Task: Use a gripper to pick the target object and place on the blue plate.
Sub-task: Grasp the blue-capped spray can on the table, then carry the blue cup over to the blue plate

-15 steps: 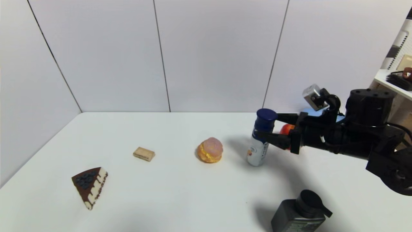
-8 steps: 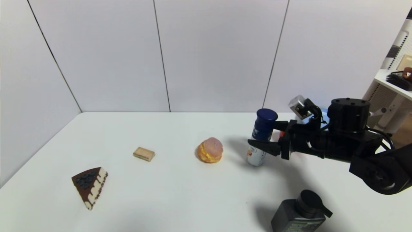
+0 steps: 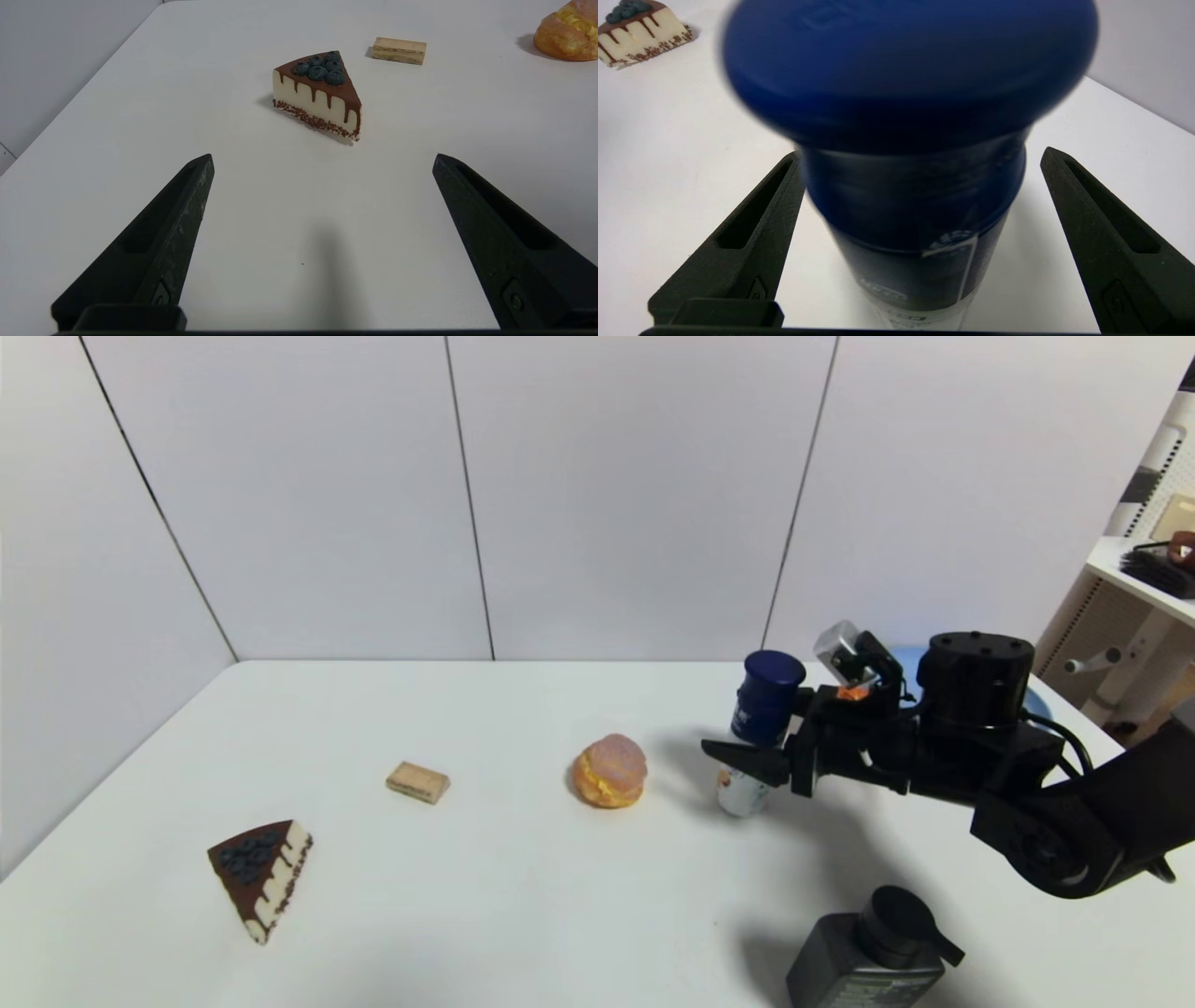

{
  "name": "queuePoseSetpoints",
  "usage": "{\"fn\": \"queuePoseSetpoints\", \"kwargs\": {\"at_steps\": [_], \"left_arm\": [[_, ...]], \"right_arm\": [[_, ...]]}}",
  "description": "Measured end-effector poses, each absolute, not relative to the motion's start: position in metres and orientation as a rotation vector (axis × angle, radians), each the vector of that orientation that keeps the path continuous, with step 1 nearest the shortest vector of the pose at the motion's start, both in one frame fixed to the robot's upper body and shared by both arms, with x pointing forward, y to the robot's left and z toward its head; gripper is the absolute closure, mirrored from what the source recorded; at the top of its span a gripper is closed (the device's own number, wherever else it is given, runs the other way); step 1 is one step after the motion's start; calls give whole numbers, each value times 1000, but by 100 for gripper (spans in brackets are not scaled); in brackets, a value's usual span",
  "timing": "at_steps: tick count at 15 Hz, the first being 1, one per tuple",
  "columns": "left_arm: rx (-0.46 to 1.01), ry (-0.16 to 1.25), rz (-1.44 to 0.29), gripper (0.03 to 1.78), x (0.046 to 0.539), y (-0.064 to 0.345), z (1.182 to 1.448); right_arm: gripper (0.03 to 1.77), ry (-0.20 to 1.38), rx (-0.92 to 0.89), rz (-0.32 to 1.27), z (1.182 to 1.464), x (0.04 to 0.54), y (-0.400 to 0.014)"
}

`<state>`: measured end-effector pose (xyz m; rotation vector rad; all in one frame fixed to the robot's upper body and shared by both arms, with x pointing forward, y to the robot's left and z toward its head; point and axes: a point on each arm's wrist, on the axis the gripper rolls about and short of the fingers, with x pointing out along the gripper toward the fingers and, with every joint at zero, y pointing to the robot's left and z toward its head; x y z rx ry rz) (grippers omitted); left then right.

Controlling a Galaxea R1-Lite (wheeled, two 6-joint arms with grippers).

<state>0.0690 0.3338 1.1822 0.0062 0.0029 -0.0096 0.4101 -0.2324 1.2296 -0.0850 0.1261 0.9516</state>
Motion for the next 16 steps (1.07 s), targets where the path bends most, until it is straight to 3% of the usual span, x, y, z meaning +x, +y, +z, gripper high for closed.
{"fn": "queuePoseSetpoints", "kwargs": {"at_steps": [5, 11, 16], "left_arm": [[6, 3, -10, 12, 69, 334, 1182], [6, 3, -10, 12, 69, 334, 1182], [6, 3, -10, 12, 69, 334, 1182]], "right_arm": [[10, 125, -84, 945, 1225, 419, -232], [90, 126, -84, 941, 1225, 420, -232], [98, 118, -81, 937, 1229, 419, -234]]}}
